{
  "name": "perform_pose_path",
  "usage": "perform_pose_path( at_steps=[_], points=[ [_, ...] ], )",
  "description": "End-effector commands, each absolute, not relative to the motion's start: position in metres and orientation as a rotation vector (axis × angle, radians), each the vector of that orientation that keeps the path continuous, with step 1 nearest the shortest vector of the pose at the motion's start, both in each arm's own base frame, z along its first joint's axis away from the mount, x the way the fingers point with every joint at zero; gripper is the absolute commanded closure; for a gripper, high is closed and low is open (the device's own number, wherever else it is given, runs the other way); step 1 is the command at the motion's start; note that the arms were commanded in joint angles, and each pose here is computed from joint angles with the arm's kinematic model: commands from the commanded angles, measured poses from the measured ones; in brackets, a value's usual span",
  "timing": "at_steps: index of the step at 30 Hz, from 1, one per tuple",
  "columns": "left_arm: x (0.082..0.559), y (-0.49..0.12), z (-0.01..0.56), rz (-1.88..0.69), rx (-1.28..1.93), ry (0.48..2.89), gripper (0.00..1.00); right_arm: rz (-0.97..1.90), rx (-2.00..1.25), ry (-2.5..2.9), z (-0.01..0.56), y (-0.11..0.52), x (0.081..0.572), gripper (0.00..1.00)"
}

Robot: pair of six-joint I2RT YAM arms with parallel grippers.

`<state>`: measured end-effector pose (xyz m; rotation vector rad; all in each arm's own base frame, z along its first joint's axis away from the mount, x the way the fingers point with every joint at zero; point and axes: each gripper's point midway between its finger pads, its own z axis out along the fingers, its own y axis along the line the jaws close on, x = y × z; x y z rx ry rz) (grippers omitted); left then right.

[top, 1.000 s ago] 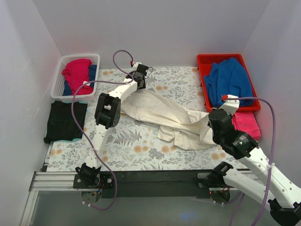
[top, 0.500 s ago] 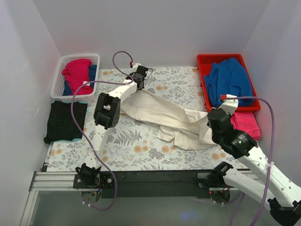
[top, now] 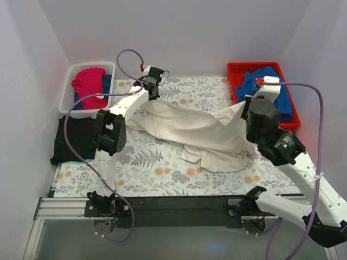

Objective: Fold and stack the t-shirts
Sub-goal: Flatten out the tshirt

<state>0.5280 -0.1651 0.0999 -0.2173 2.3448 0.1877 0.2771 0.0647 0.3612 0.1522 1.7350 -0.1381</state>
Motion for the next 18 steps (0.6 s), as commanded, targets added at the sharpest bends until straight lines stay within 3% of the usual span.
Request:
perform_pose_path(
  at_steps=[1,6,10,13,18],
  points=[
    [0.519,-0.157,0.266,-0.015,-0.309,2.031,1.0,-0.17,0.158,1.586,0.429,0.054,0.28,0.99],
    [0.475,-0.141,0.395,-0.19,-0.35,1.75,1.0,-0.189,0.109,1.499,0.474,0.057,0.286,0.99],
    [0.436,-0.128,0.461,-0.289,-0.338,1.577,1.0,-0.155,0.107,1.438,0.507,0.057,0.284,0.99],
    [0.399,-0.115,0.504,-0.36,-0.334,1.437,1.0,-0.138,0.109,1.402,0.526,0.053,0.277,0.99],
    [0.353,-0.1,0.529,-0.41,-0.316,1.359,1.0,-0.079,0.124,1.315,0.561,0.032,0.246,0.99]
  ],
)
